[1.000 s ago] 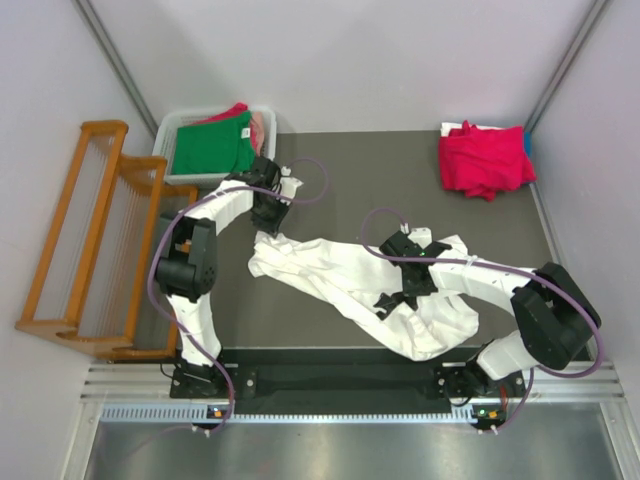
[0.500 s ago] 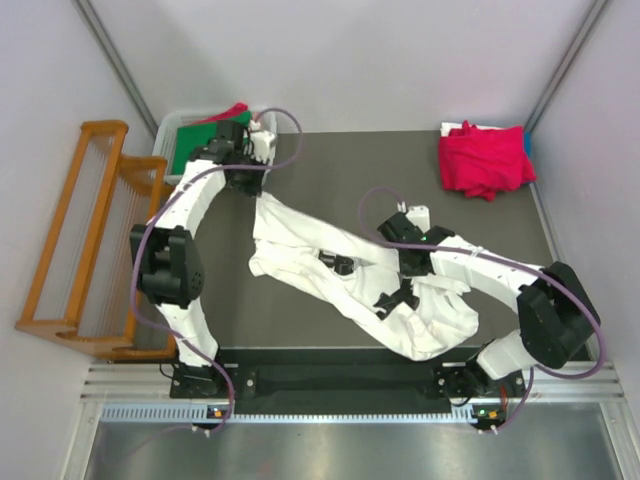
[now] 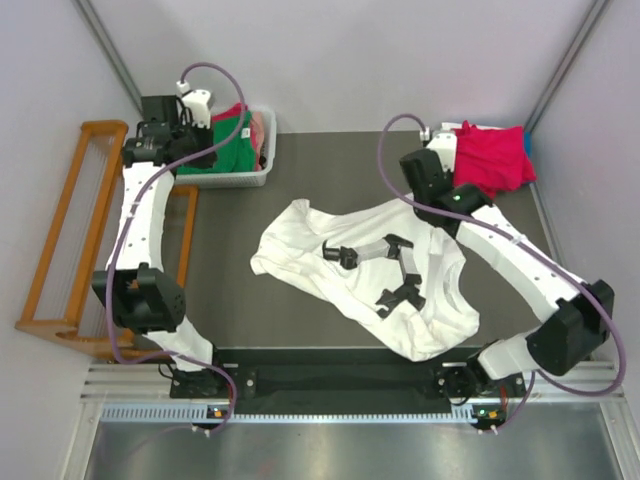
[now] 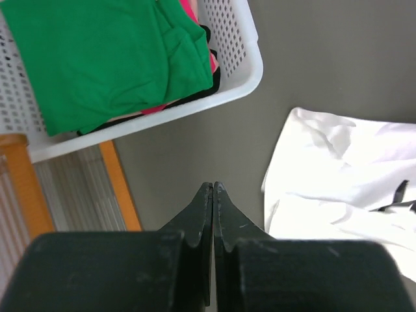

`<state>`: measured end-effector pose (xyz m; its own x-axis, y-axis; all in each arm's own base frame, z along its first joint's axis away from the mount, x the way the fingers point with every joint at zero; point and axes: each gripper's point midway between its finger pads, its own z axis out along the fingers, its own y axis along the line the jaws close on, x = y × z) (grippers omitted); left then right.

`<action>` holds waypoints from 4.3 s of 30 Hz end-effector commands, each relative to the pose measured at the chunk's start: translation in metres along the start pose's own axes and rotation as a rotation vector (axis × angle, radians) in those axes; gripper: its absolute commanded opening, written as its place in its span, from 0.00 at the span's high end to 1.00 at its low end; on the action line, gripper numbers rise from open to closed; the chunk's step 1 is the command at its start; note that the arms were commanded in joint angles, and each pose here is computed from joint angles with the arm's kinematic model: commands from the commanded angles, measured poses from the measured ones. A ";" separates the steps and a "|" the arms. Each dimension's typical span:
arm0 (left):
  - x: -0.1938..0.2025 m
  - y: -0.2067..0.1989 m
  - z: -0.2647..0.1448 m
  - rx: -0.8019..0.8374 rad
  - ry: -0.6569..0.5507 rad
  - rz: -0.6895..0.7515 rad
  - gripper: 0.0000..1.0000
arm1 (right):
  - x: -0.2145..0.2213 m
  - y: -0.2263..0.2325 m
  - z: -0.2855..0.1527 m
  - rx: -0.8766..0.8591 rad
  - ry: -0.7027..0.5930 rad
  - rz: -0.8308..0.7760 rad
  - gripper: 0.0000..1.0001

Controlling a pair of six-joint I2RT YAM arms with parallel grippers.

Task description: Fold and stack the t-shirts

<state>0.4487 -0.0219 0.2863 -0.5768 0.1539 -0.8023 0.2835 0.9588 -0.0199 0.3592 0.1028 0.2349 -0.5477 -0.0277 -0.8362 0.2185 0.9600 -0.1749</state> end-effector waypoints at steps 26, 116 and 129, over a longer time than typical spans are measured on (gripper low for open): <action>0.151 -0.112 0.163 0.270 0.463 0.207 0.33 | 0.081 0.022 0.009 -0.068 0.163 -0.034 1.00; 0.151 -0.165 0.168 0.298 0.467 0.291 1.00 | 0.094 0.031 0.020 -0.073 0.180 -0.053 1.00; -0.019 -0.097 0.029 0.129 0.018 0.124 1.00 | 0.007 -0.026 -0.034 0.005 -0.043 0.020 1.00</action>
<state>0.4596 -0.1715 0.1676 -0.6558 0.4359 -0.6164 0.5665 0.8238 -0.0201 0.3298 0.1024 0.1827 -0.6421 -0.0696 -0.7635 0.1678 0.9590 -0.2285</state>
